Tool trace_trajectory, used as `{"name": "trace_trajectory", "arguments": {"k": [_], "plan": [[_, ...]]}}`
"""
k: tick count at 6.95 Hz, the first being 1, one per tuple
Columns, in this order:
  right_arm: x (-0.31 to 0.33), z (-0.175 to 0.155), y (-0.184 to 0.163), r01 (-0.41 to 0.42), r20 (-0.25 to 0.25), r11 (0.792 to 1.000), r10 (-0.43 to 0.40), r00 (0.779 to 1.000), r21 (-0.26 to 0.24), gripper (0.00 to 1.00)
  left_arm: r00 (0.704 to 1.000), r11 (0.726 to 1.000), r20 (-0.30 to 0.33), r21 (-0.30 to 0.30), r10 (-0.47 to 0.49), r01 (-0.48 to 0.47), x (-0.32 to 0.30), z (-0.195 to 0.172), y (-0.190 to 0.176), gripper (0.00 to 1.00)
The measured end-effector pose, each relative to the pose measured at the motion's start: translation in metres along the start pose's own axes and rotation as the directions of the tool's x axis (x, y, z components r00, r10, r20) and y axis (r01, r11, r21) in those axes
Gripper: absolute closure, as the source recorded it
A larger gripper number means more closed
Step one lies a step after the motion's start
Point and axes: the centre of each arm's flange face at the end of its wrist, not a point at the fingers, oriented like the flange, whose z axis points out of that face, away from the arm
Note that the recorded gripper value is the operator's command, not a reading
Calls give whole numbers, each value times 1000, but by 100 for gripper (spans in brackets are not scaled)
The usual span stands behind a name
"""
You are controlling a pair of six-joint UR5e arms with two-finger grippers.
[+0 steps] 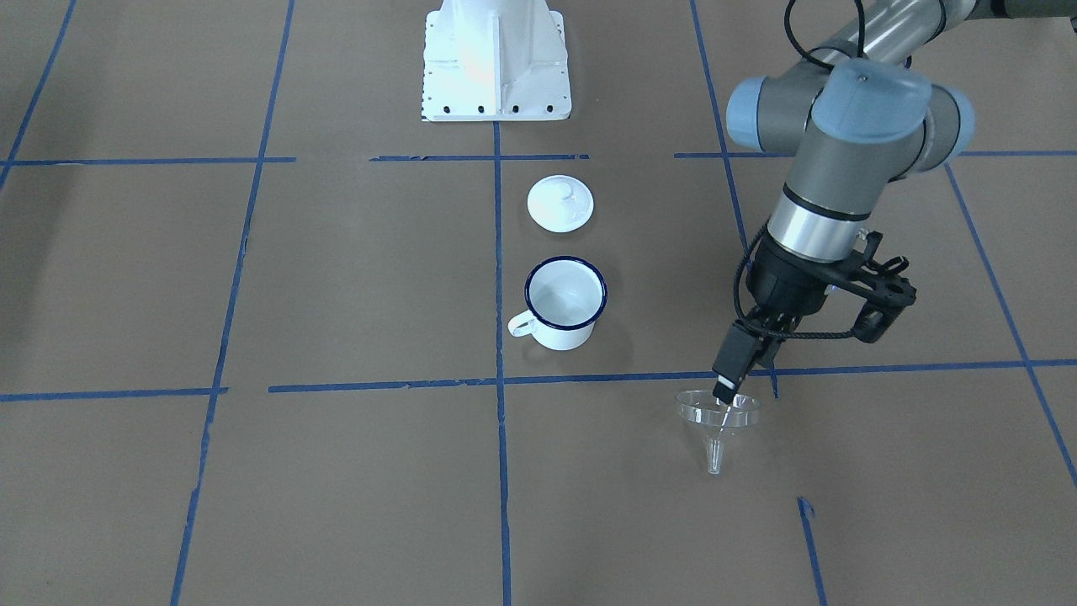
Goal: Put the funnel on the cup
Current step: 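Move the left gripper over the clear glass funnel, then lower the left gripper and grasp the funnel's narrow stem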
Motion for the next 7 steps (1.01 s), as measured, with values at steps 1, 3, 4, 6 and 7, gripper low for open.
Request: {"name": "trace_trajectory", "arguments": {"k": [1, 3, 4, 6, 7], "plan": [[0, 0, 0, 0, 0, 1000, 0, 1000, 0, 0, 997, 997, 9, 18, -75, 75, -10, 9, 9, 6], [0, 0, 0, 0, 0, 1000, 0, 1000, 0, 0, 989, 991, 68, 44, -129, 126, -24, 18, 33, 15], [0, 0, 0, 0, 0, 1000, 0, 1000, 0, 0, 986, 989, 84, 45, -147, 144, -30, 21, 41, 25], [0, 0, 0, 0, 0, 1000, 0, 1000, 0, 0, 983, 981, 53, 90, -178, 172, -35, 25, 44, 39], [0, 0, 0, 0, 0, 1000, 0, 1000, 0, 0, 983, 978, 33, 112, -181, 177, -35, 26, 41, 43]]}}
